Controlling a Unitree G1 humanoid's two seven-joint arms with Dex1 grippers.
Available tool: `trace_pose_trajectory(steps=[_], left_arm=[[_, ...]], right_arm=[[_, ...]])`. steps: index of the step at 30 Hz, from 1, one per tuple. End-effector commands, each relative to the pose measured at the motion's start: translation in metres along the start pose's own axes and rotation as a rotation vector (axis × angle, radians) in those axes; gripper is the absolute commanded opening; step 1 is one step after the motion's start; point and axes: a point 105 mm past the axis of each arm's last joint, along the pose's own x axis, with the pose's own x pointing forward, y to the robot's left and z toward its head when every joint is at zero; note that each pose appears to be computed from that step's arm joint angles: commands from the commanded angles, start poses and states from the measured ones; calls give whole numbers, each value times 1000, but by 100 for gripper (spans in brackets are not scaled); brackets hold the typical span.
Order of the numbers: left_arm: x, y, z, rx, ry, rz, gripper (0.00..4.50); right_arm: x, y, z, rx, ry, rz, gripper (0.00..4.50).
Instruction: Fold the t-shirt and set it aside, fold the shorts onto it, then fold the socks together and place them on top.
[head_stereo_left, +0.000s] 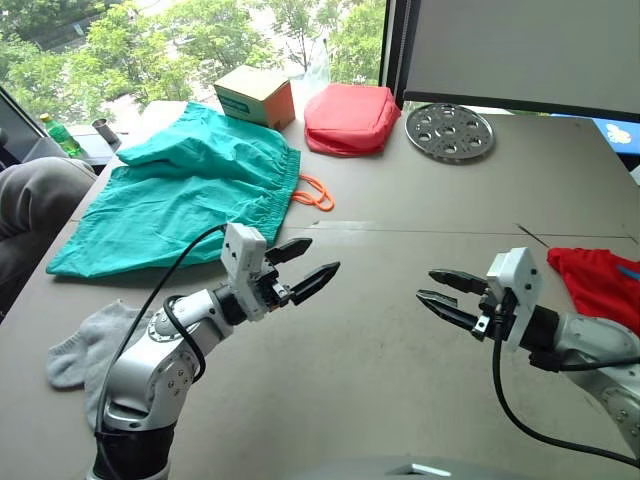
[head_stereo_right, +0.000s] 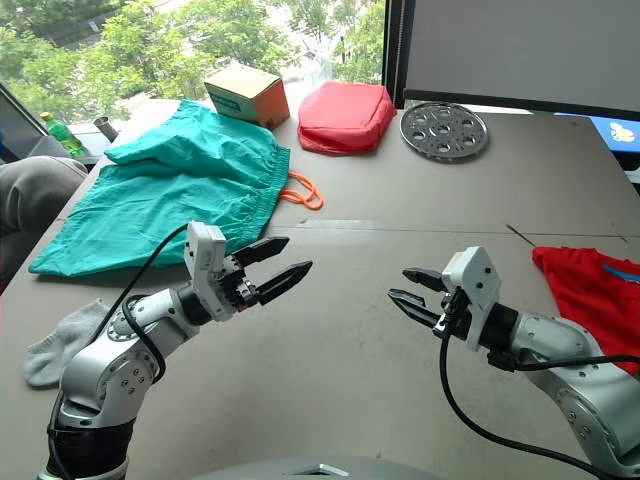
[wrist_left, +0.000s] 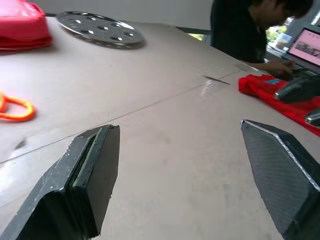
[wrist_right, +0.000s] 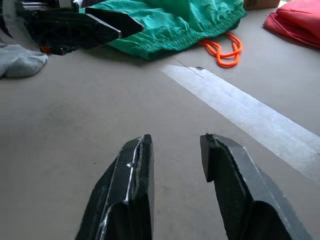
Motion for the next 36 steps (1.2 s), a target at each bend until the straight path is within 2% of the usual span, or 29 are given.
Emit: trace_pose_trajectory(steps=[1, 3, 6, 7, 10, 15, 19, 22, 24, 27, 29, 32, 36], left_arm=[[-21, 23, 16, 98, -36, 199, 409], [-29, 35, 8, 139, 26, 311, 409], [-31, 47, 1, 216, 95, 392, 409], [-31, 53, -2, 250, 125, 412, 409], [-26, 68, -6, 289, 181, 434, 409], [-9, 89, -28, 336, 324, 374, 409], [-2, 101, -45, 334, 401, 317, 409], [2, 102, -53, 315, 432, 244, 333], [4, 100, -61, 293, 460, 167, 238], [13, 94, -56, 252, 415, 60, 101], [24, 80, -50, 206, 364, -42, 10], [38, 50, -50, 217, 343, -222, 4], [71, -14, -51, 230, 281, -525, 4]], right_arm=[[19, 1, 2, -46, -31, 57, 24], [28, 9, 2, -40, -47, 135, 90], [34, 14, 3, -49, -69, 205, 251], [36, 14, 2, -57, -68, 215, 290], [39, 7, 5, -80, -86, 186, 432], [39, 6, 6, -98, -97, 159, 442], [37, 7, 8, -111, -105, 123, 442], [34, 6, 5, -120, -98, 98, 450], [32, 5, 3, -132, -86, 78, 450], [28, 1, 2, -126, -84, 29, 450], [26, -2, 3, -111, -92, 3, 450], [21, -6, 4, -81, -94, -34, 450], [3, -14, 3, -49, -69, -98, 450]])
